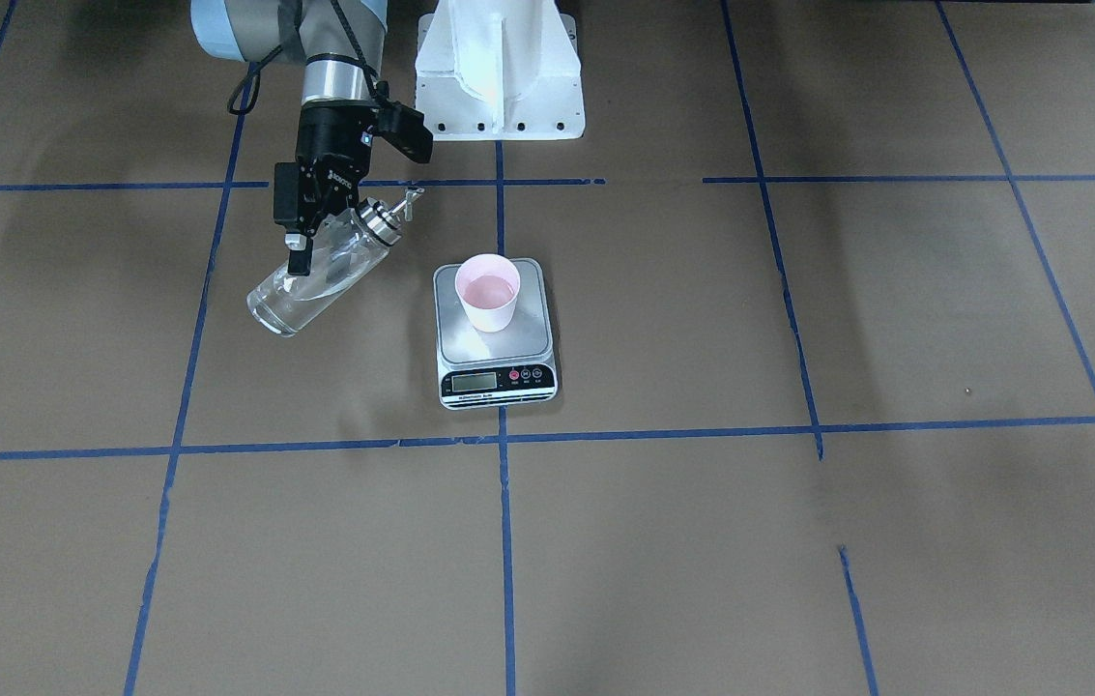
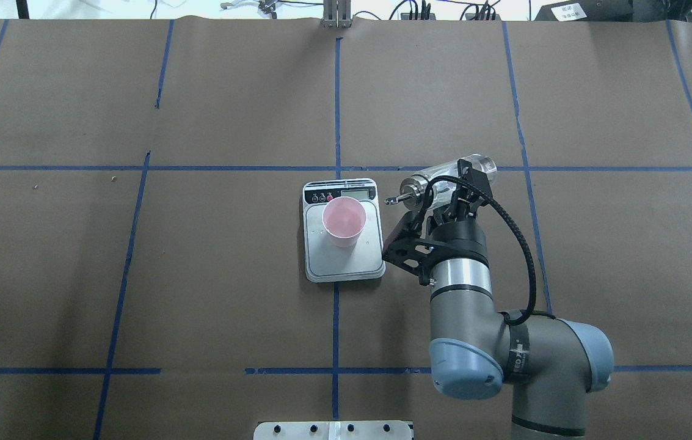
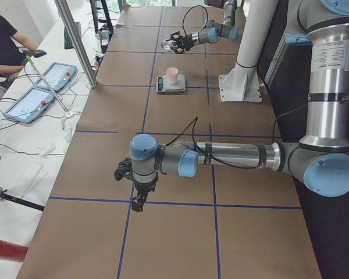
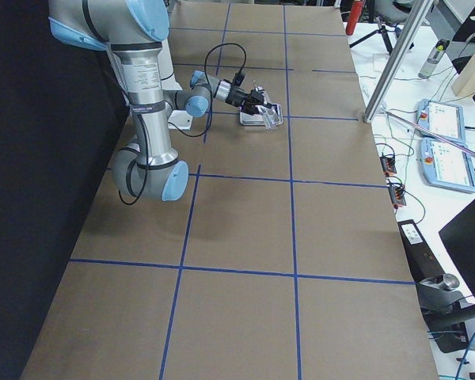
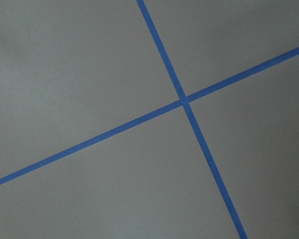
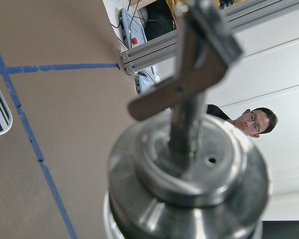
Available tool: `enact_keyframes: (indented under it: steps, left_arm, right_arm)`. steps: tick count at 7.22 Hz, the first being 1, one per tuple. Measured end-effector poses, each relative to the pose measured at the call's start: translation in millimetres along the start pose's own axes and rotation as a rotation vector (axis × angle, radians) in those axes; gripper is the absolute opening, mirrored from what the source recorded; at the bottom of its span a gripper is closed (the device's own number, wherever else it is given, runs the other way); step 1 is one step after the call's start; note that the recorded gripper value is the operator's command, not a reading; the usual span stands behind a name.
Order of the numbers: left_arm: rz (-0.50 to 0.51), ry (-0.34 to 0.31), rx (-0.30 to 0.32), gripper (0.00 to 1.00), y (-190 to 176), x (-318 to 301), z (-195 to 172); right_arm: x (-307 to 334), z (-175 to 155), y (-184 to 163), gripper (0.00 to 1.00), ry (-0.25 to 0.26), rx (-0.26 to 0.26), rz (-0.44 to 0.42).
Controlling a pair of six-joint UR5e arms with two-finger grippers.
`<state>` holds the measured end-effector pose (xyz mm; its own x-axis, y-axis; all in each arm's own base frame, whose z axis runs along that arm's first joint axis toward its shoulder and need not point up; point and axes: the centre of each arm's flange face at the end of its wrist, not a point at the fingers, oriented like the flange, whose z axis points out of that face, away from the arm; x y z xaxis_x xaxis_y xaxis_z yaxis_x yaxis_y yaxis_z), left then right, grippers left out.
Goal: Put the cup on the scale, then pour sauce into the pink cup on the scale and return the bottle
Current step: 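Carry the bottle with the right gripper over the pink cup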
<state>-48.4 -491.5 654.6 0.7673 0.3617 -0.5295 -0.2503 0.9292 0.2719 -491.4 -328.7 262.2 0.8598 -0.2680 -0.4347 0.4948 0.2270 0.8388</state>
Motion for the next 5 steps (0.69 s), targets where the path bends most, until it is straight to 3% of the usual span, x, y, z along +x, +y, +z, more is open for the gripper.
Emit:
enact_keyframes:
  steps: [2,5]
  left_arm:
    - [-0.007,0.003,-0.011,1.0,1,-4,6]
    - [-0.009,0.004,-0.014,1.0,2,-5,7]
  right_arm:
    - [-1,-2,-21,0.0,0.007,-0.024,-0.049]
    - [-9,13,-23,0.0,0.03,-0.06,-0.135]
